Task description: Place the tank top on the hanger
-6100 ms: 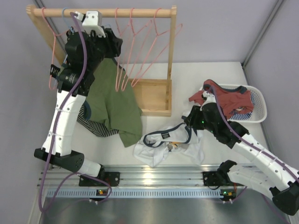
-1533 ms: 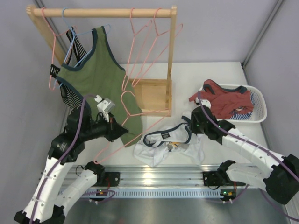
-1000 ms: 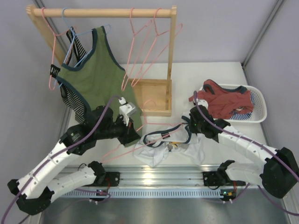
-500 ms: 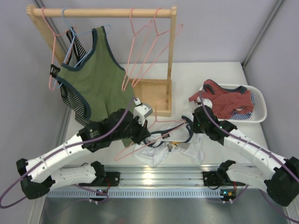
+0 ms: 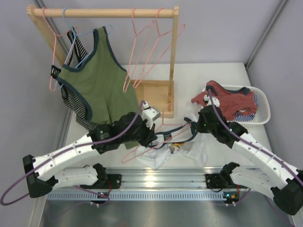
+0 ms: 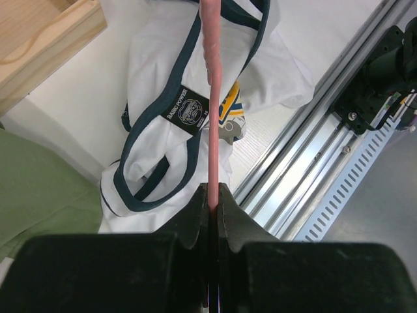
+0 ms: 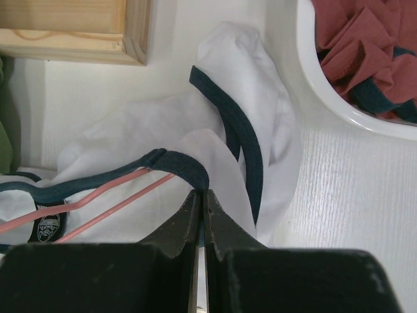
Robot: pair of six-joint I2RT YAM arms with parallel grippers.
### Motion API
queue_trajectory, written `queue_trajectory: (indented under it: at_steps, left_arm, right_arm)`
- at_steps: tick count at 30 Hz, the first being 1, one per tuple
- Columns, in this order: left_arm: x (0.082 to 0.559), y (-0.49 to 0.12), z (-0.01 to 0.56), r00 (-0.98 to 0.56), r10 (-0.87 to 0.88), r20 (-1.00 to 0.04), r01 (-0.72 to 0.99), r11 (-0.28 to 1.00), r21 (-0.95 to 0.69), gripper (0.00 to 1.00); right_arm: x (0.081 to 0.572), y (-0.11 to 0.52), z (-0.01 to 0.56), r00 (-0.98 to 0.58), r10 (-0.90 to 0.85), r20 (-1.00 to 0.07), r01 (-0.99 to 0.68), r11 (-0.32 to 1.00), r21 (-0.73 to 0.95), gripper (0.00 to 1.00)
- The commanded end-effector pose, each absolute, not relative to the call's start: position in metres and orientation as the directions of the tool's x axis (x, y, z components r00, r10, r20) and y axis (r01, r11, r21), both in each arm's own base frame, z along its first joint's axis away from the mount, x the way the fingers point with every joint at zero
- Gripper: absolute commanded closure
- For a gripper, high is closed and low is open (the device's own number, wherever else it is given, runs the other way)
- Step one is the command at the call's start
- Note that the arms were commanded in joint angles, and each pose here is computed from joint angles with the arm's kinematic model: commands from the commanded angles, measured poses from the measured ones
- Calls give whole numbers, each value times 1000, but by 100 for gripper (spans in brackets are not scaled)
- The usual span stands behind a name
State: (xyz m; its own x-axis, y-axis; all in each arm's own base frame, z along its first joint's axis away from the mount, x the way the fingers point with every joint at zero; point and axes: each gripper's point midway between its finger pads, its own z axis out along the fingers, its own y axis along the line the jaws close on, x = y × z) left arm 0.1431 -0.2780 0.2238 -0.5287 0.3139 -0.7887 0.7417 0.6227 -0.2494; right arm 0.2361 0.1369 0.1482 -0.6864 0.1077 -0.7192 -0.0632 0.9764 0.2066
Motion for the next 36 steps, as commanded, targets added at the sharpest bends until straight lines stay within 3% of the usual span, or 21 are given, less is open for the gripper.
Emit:
queue_trajectory:
  at_steps: [1,20,36]
  left_arm:
    - [148,-289,236,-504,257,-825,748,608,-267,100]
    - [158,-313,227,-492,212,-845,751,594,-288,100]
    - [140,-285,255,-470,180,-864,766,570,-298,100]
  right_arm:
    - [241,137,171,-646,126,-753,-71,972,224,100]
    - [234,146,199,-625,127,-770,-109,963,247,100]
    - [236,138,187,-634,97,-767,-84,978,193,100]
